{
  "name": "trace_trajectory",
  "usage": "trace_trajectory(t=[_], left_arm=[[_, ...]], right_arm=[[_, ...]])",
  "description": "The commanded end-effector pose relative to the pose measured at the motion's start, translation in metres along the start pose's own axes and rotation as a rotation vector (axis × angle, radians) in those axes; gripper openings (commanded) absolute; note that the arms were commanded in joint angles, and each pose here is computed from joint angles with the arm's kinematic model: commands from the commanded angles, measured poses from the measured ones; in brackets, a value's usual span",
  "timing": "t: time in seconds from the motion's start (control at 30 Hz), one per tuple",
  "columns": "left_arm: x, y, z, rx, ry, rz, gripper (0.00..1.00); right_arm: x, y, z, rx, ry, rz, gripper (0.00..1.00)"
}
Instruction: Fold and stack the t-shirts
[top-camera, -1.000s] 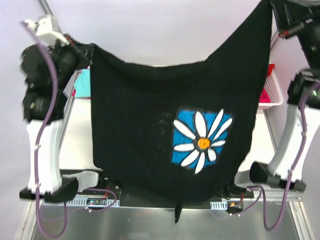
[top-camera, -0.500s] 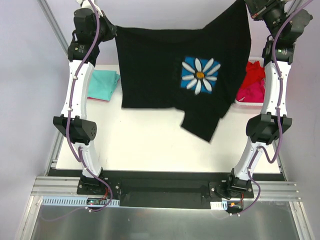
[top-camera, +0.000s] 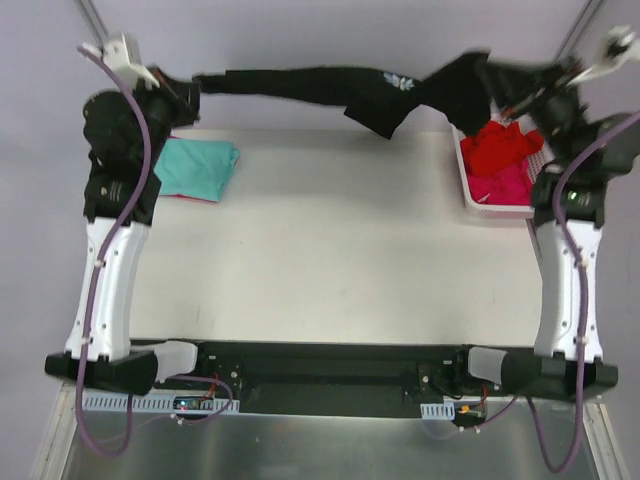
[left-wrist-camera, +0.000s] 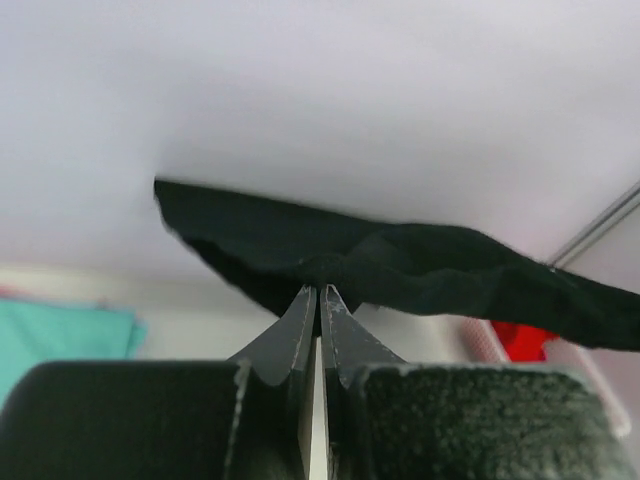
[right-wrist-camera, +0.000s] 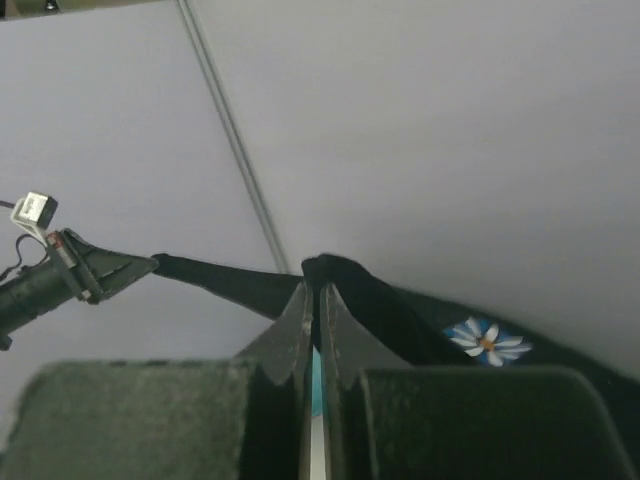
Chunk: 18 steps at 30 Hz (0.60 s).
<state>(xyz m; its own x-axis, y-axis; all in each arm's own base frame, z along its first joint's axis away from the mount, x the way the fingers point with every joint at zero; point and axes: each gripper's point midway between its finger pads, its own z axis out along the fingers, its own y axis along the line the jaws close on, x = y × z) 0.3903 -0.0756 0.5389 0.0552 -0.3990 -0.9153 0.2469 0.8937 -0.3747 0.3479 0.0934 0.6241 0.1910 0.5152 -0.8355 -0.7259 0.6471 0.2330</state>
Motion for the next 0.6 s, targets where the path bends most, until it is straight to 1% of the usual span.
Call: trace_trajectory(t=[0.0,0.03,0.07,0.1,0.13,0.17,0.2,0.23,0.27,0.3,0.33,0.37,0.4,0.43,0.47,0.5,0.57], left_arm=[[0.136,0.068,-0.029,-0.193,0.26,-0.041,0.0],[0.153,0.075,-0.047,-0.221,0.29,-0.06,0.0],[0.216,0.092,-0.069,-0.267,0.441,-0.114,0.0],[0.241,0.088,-0.082,-0.266,0.504,-0.206,0.0],[0.26,0.081,-0.098,-0.252,0.557,-0.261,0.0],[0.304,0.085,-0.123,-0.278,0.671,-0.32,0.0],[0.319,0.083,-0.137,-0.304,0.707,-0.352,0.0],[0.321,0.078,-0.152,-0.306,0.705,-0.357,0.0],[0.349,0.078,-0.179,-0.338,0.784,-0.373,0.0],[0.346,0.068,-0.194,-0.318,0.781,-0.42,0.0],[0.35,0.064,-0.207,-0.322,0.798,-0.443,0.0],[0.361,0.063,-0.225,-0.333,0.839,-0.471,0.0],[0.356,0.058,-0.245,-0.34,0.841,-0.514,0.0],[0.356,0.058,-0.257,-0.355,0.853,-0.527,0.0],[0.351,0.056,-0.265,-0.357,0.849,-0.535,0.0],[0.349,0.058,-0.284,-0.389,0.87,-0.534,0.0],[0.336,0.057,-0.296,-0.394,0.852,-0.52,0.0]], right_arm=[[0.171,-0.034,-0.065,0.177,0.357,0.269,0.0],[0.246,-0.046,-0.113,0.316,0.537,0.423,0.0],[0.266,-0.04,-0.136,0.357,0.588,0.457,0.0],[0.3,-0.025,-0.158,0.37,0.675,0.511,0.0],[0.325,-0.014,-0.182,0.403,0.756,0.573,0.0],[0.346,0.002,-0.211,0.415,0.811,0.606,0.01],[0.356,0.015,-0.225,0.425,0.851,0.596,0.0],[0.363,0.026,-0.244,0.459,0.903,0.613,0.0],[0.361,0.034,-0.257,0.477,0.912,0.601,0.0],[0.346,0.044,-0.265,0.484,0.88,0.556,0.0],[0.346,0.055,-0.286,0.515,0.935,0.562,0.0],[0.342,0.06,-0.298,0.543,0.95,0.554,0.0],[0.328,0.067,-0.305,0.54,0.917,0.527,0.0],[0.329,0.073,-0.324,0.582,0.959,0.54,0.0],[0.326,0.075,-0.332,0.611,0.959,0.537,0.0],[0.321,0.079,-0.338,0.616,0.948,0.533,0.0],[0.318,0.091,-0.357,0.632,0.948,0.558,0.0]])
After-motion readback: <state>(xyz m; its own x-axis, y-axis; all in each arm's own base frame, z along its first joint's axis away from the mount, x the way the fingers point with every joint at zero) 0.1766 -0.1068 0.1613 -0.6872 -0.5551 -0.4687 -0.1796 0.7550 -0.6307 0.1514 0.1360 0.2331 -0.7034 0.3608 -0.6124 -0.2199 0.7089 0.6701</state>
